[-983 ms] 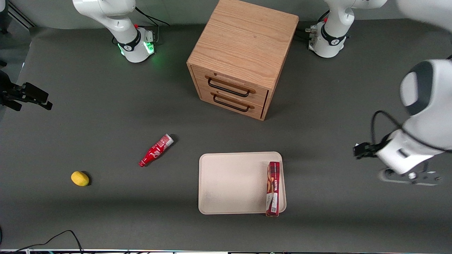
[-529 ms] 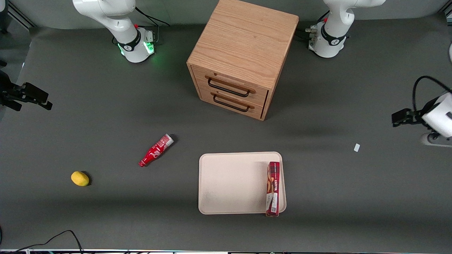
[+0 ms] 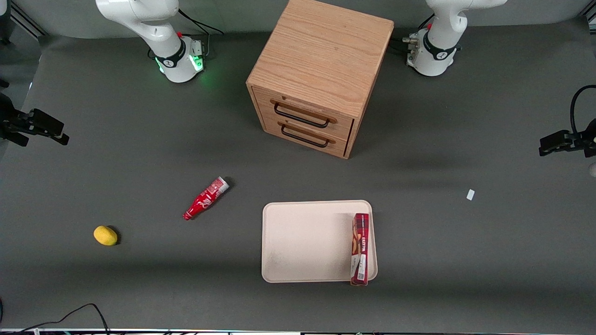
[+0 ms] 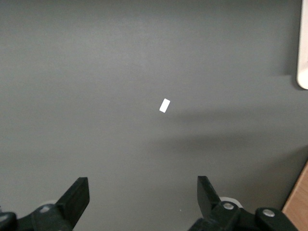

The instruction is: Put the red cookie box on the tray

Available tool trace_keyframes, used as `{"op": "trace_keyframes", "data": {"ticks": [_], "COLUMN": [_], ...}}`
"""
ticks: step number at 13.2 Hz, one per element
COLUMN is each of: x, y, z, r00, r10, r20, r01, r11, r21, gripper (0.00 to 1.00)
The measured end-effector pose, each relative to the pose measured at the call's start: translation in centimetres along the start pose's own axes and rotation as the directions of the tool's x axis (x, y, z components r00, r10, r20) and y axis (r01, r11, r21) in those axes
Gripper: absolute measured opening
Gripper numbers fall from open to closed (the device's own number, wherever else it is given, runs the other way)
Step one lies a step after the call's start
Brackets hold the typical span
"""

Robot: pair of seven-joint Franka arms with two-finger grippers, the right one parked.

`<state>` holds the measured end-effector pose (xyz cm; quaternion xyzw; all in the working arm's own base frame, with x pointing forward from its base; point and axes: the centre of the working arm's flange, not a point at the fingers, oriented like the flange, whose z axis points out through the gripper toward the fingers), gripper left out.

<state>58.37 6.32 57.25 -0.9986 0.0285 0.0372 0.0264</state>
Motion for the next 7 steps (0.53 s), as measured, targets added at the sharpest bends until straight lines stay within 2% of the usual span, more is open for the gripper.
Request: {"op": "trace_keyframes", "data": {"ticks": [2,4,7], "x": [-0.9,-1.2,-1.2], "y": [0.9,2.9,4.5], "z": [-1.1,-1.6,-1.1], "r00": [1.000,1.000,1.000], "r10": [-0.032,-0.028,-0.013], "r20": [0.002,-0.004,0.006], "r01": [0.032,0.028,0.013], "r11": [0.999,0.999,0.999], "r21": [-0.012,-0.017,-0.034], "gripper": [1.00,1.00,1.00]}}
